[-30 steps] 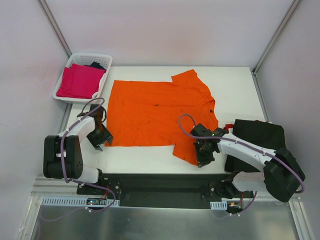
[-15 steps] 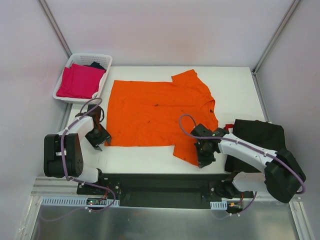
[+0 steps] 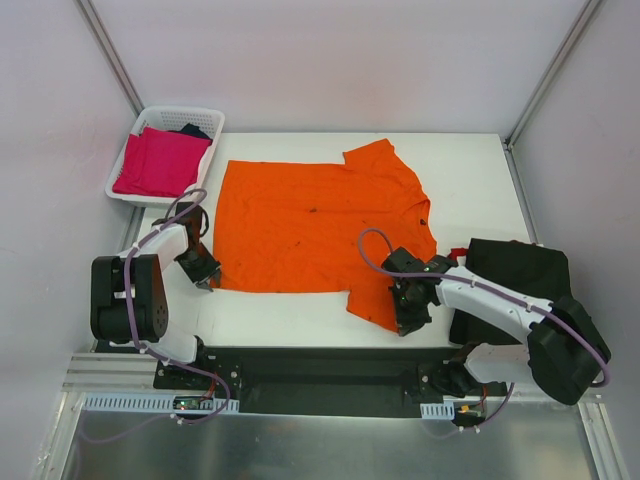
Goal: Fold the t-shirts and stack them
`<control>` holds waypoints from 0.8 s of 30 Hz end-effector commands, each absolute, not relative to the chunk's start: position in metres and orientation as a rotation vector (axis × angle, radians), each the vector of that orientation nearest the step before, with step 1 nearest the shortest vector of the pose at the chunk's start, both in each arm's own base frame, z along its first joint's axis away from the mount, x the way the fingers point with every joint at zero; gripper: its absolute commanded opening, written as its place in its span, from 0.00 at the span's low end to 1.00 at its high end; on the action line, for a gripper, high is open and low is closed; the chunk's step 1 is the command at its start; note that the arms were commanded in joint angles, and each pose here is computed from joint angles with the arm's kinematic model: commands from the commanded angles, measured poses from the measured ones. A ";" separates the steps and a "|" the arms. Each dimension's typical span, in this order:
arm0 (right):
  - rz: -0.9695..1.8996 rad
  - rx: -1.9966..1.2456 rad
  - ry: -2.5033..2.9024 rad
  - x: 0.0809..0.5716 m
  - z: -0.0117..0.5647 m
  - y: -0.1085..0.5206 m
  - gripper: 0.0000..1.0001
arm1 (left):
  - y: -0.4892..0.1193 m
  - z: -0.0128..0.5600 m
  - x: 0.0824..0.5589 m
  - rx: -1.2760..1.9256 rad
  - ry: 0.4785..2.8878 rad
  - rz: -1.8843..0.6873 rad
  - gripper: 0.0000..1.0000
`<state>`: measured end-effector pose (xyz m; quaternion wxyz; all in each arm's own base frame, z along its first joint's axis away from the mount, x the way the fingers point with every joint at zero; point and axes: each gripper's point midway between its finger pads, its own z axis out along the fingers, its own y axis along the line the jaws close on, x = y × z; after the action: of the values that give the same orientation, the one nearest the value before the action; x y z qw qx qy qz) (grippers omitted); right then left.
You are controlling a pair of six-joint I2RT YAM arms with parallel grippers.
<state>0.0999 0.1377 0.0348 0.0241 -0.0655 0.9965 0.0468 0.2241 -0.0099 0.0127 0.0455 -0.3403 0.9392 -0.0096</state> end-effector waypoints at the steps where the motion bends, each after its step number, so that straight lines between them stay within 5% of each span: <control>1: 0.120 -0.214 3.085 0.104 0.041 0.137 0.01 | -0.007 0.013 0.237 -1.006 2.833 -0.048 0.17; 10: 0.131 -0.189 3.091 0.102 0.040 0.137 0.01 | -0.007 0.012 0.233 -0.984 2.847 -0.039 0.00; 24: 0.140 -0.188 3.033 0.116 0.058 0.142 0.01 | -0.016 0.060 0.243 -0.953 2.757 -0.159 0.00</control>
<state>0.1019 0.1380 0.0377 0.0219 -0.0634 0.9969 0.0404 0.2385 -0.0141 0.0359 0.0885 -0.3281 0.9397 -0.0384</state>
